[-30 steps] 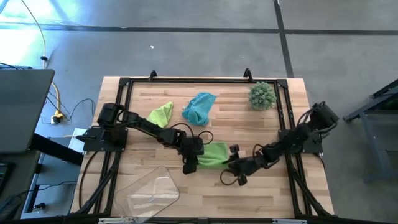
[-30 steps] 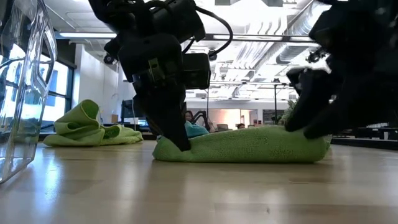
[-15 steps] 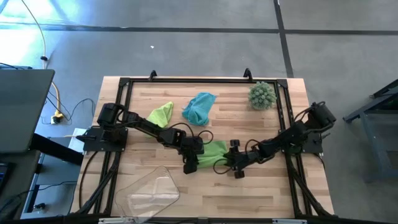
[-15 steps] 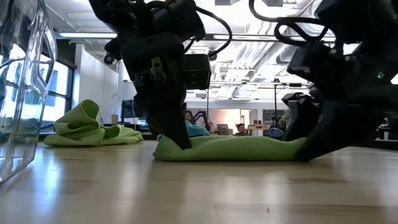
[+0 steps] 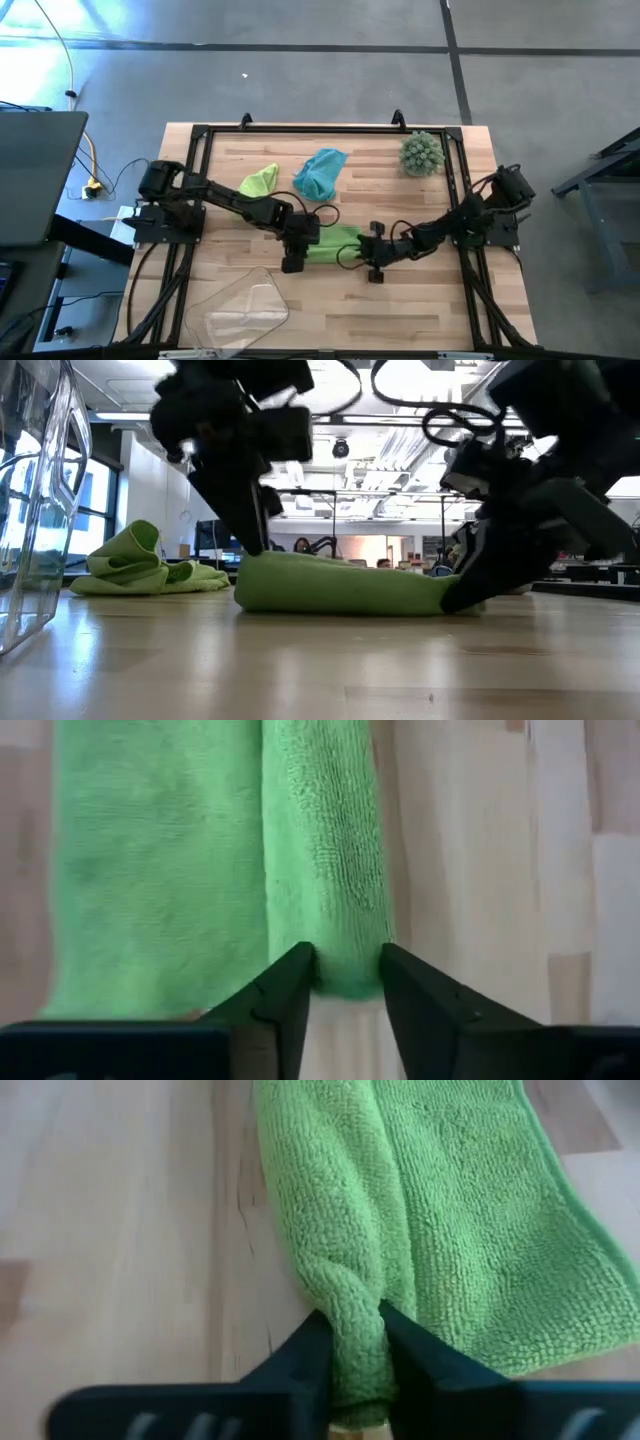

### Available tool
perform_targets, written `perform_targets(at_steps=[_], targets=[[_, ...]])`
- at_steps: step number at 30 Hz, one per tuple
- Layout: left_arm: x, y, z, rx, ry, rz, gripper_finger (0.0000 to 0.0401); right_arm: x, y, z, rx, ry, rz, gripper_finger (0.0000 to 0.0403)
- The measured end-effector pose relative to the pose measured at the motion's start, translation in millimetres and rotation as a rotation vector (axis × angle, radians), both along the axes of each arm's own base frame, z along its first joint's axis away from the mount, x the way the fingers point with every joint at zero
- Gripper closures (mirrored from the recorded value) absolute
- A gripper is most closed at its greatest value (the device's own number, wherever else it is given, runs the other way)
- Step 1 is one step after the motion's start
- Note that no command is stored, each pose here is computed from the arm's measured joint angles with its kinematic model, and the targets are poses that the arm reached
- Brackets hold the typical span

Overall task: Roll microfiber towels into tight, uniform cylinder then place into a basket
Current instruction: Roll the green microfiber cloth

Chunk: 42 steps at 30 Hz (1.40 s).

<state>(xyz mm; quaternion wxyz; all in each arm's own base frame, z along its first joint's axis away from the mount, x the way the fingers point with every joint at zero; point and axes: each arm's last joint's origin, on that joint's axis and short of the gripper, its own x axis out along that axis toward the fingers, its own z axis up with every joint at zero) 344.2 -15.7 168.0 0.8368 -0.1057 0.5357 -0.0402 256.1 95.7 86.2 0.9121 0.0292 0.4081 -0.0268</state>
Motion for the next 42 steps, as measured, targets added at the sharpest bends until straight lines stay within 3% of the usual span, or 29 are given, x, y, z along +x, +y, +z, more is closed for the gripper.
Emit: perform_targets(at_steps=[3,9,14,19,25,33,37,42], targets=[[-6,-1,16,0.068,-0.035,-0.006,0.0266,4,-6,1,0.104,0.004,-0.012,0.0392],[-11,-19,37,0.183,-0.131,-0.003,0.0248,14,-24,3,0.401,0.033,-0.019,0.0385],[-5,-39,28,0.313,-0.163,-0.012,0.0247,18,-38,4,0.581,0.05,-0.072,0.0398],[0,-51,8,0.445,-0.141,-0.06,0.0245,19,-49,4,0.683,0.092,-0.148,0.0393],[6,-50,-13,0.491,-0.096,-0.041,0.0227,20,-52,4,0.709,0.104,-0.166,0.0388],[3,-45,-28,0.272,0.024,-0.025,0.0217,20,-53,4,0.7,0.099,-0.179,0.0387],[2,-39,-32,0.265,0.035,-0.001,0.0242,20,-53,4,0.656,0.084,-0.132,0.0379],[0,-31,-38,0.22,0.034,0.034,0.0301,21,-53,7,0.6,0.045,-0.057,0.0333]])
